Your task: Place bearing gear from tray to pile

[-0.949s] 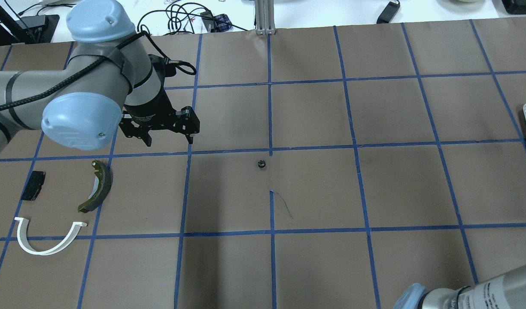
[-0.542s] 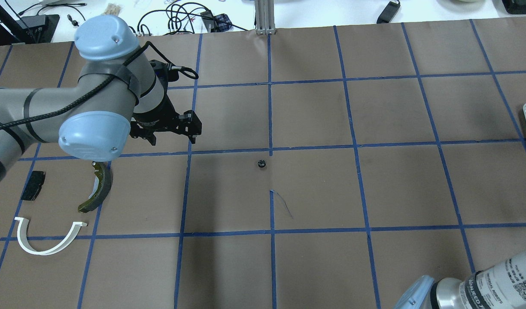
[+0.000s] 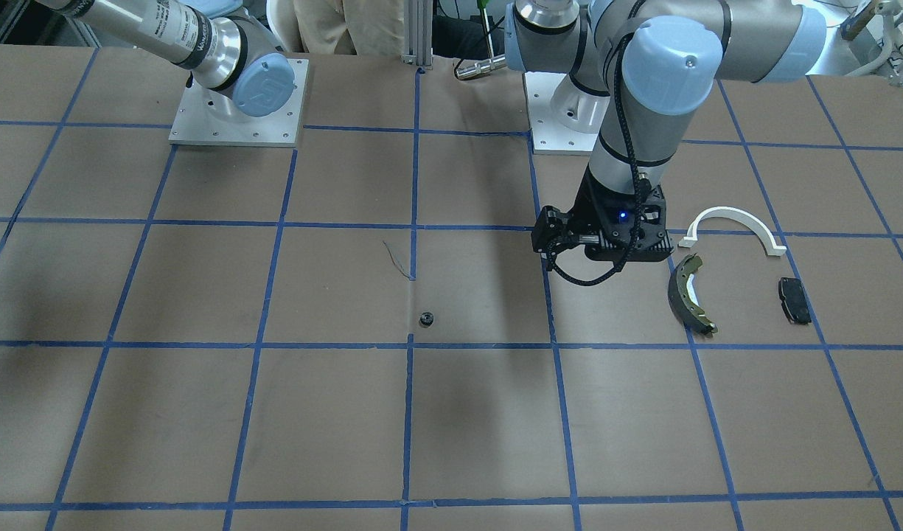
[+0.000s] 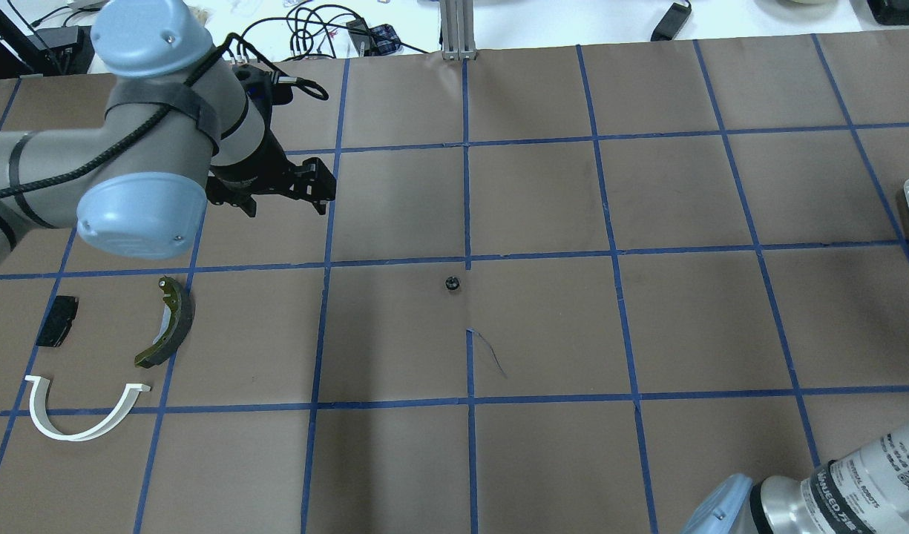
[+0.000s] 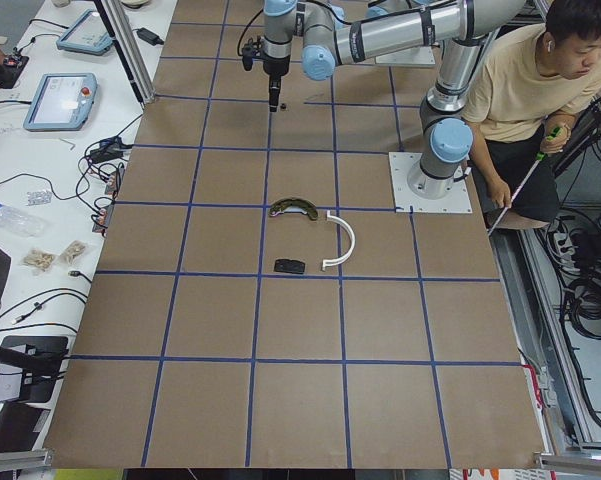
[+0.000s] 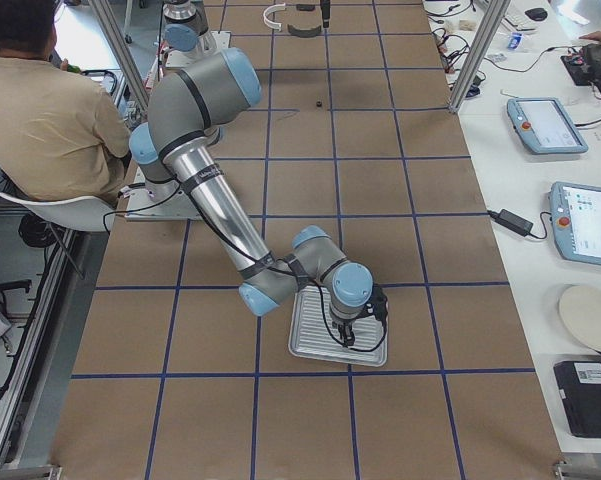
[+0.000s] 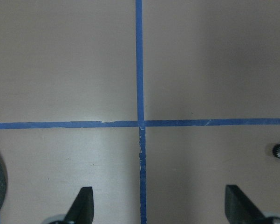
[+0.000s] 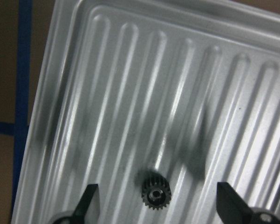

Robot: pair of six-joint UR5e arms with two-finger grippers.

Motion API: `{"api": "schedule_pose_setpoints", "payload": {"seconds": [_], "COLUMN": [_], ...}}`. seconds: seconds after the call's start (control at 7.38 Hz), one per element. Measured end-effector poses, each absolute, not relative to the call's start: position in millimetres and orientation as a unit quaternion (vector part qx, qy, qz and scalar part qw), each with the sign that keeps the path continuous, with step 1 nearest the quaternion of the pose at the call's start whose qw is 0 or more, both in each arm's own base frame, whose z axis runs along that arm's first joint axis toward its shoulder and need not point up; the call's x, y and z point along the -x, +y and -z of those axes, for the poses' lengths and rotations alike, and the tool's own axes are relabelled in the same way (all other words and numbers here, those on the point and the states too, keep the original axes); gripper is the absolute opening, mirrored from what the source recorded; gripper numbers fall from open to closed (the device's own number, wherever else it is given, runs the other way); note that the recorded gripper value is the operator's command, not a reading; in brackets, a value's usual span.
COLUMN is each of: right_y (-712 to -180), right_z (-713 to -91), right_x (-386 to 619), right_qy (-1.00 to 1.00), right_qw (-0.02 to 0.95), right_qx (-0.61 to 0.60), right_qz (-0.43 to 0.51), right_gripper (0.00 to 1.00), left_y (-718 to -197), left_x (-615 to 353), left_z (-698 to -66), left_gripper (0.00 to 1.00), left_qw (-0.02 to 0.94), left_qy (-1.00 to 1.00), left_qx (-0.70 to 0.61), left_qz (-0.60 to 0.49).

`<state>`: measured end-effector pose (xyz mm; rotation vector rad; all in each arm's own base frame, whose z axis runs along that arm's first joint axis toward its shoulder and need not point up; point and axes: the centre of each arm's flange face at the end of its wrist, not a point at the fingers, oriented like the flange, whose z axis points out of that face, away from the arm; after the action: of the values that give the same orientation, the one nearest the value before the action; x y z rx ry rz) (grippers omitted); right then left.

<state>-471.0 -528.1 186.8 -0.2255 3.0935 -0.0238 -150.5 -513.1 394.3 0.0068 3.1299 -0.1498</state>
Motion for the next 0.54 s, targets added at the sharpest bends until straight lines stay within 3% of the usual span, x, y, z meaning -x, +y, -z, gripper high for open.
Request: {"api": "schedule_pose_setpoints", "payload": {"seconds": [0.27,0.54], "right_y": [-523.8,-526.0], "right_z": [-181.7,-182.5], "right_x": [470.3,469.9], "right_qy": [0.997,0.997], "right_qw": [0.013,0.004], "right_qx": [0.075,0.079], "right_qz": [-0.008,-0.003], "right_gripper": [0.66,0.56], "left_y": [-513.1,-505.1], "left_x": [161.7,216.0], "left_z": [-420.5,-403.3], "left_gripper": [1.0,1.0], "left_qw": [0.002,-0.003], "left_qy": [0.999,0.999], "left_qx": [-0.007,0.025], "left_qz": [0.032,0.027]}}
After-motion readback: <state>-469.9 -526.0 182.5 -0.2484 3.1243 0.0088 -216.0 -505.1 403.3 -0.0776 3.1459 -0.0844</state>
